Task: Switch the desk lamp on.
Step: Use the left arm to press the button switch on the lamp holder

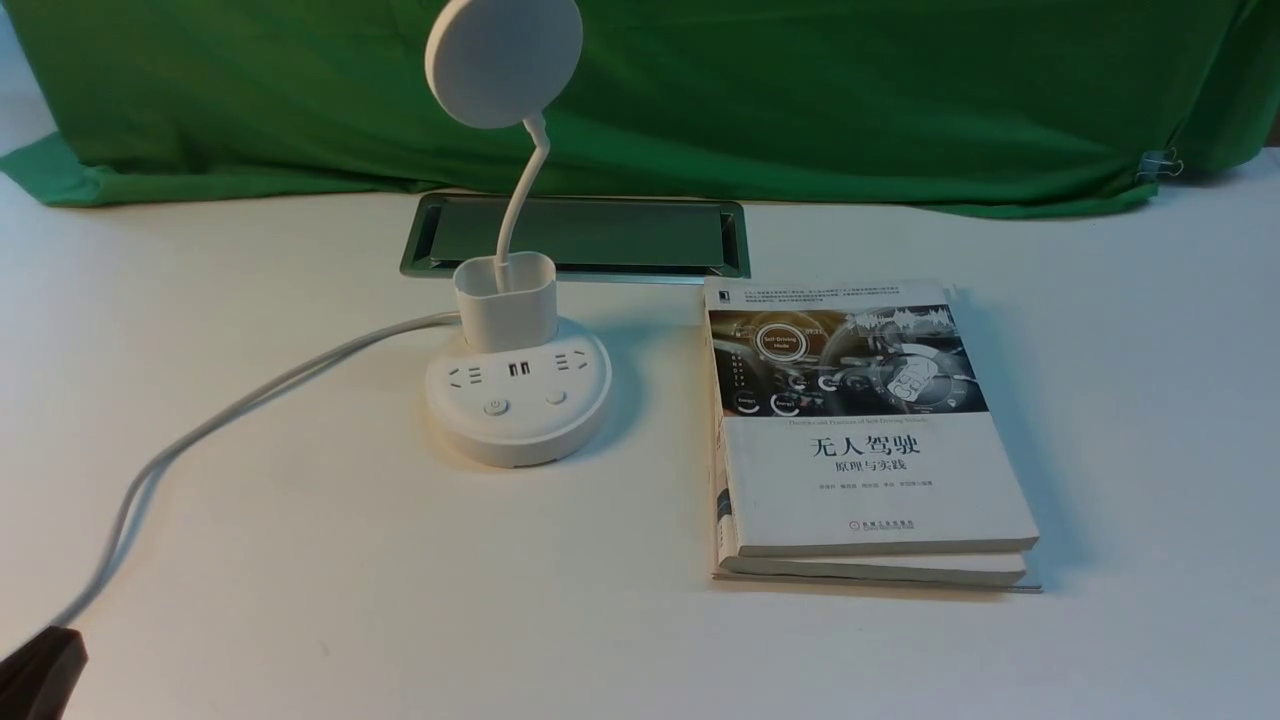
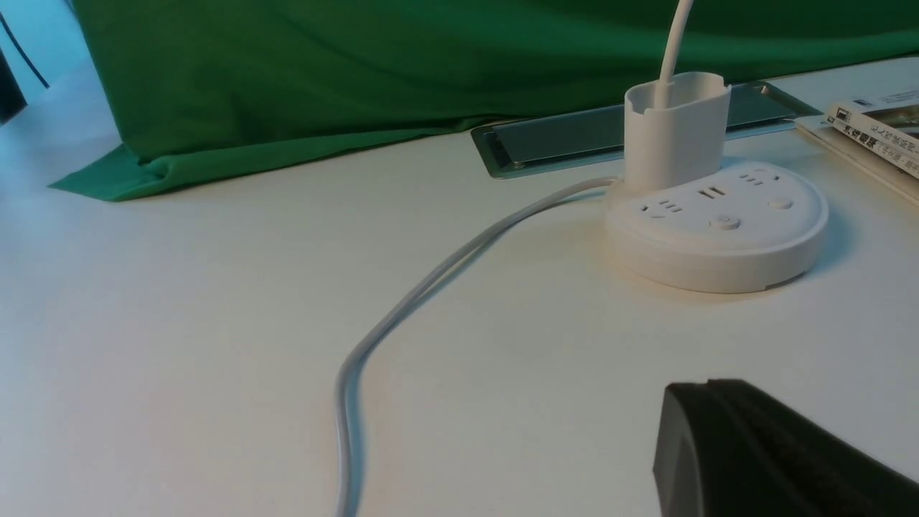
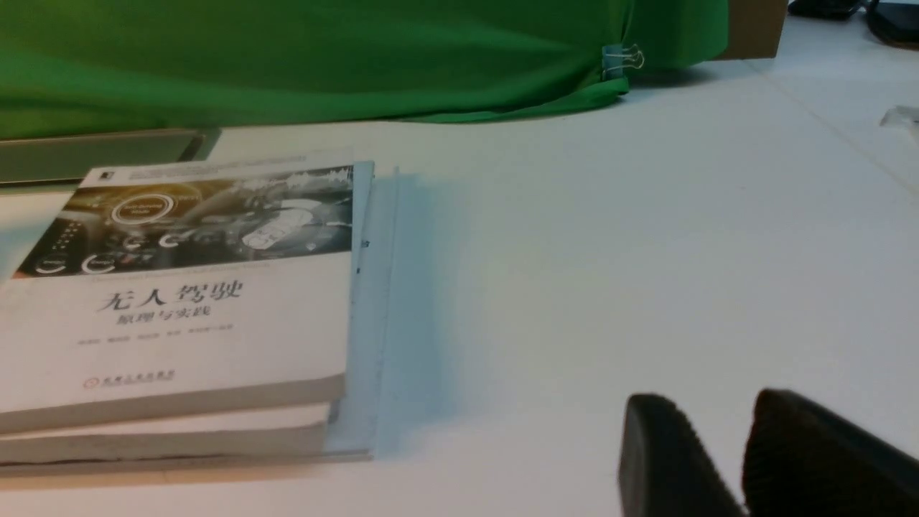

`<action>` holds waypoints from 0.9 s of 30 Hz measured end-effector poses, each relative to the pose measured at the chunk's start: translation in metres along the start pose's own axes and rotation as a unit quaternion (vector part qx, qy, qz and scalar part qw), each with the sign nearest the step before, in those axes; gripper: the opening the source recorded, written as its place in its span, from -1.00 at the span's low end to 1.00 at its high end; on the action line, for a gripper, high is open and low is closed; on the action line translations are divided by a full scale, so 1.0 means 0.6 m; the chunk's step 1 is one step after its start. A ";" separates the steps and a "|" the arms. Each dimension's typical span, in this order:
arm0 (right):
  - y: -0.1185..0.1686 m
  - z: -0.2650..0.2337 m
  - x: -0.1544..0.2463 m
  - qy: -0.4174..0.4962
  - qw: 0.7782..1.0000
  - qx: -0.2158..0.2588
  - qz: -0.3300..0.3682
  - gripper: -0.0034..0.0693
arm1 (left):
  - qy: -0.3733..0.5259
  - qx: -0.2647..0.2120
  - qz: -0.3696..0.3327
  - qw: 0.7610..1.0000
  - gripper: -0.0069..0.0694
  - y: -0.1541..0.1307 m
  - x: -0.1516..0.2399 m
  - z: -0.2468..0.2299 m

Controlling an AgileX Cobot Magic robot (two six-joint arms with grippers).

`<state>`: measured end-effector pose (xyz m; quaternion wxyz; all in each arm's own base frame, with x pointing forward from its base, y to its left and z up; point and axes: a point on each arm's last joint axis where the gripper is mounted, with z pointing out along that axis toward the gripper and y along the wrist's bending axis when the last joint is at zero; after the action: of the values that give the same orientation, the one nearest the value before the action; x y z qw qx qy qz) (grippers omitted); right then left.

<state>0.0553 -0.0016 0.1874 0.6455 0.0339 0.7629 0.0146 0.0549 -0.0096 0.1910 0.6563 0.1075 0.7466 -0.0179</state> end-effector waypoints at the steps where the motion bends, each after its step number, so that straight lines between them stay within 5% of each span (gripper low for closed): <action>1: 0.000 0.000 0.000 0.000 1.000 0.000 0.000 -0.25 | 0.000 0.000 0.000 1.000 -0.81 0.000 0.000 0.000; 8: 0.000 0.000 0.000 0.000 1.000 0.000 0.000 -0.25 | -0.043 -0.009 0.020 0.999 -0.81 0.002 -0.013 -0.001; 12: 0.000 0.000 0.000 0.000 1.000 0.000 0.000 -0.25 | -0.189 -0.027 0.026 0.981 -0.81 0.007 -0.056 -0.011; 16: 0.000 0.000 0.000 -0.001 1.000 0.000 0.000 -0.25 | -0.378 -0.051 0.027 0.924 -0.81 0.011 -0.106 -0.044; 22: 0.000 0.000 0.000 -0.001 1.000 0.000 0.000 -0.25 | -0.524 -0.041 0.000 0.850 -0.81 0.011 -0.136 -0.085; 25: 0.000 0.000 0.000 -0.001 1.000 0.000 0.000 -0.25 | -0.525 -0.021 -0.038 0.850 -0.81 0.016 -0.172 -0.098; 27: 0.000 0.000 0.000 -0.001 1.000 0.000 0.000 -0.25 | -0.481 -0.013 -0.055 0.875 -0.81 0.023 -0.224 -0.114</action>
<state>0.0553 -0.0016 0.1875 0.6459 0.0339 0.7625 0.0147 0.0060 -0.0033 0.3344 0.9336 0.0357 0.3438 -0.0942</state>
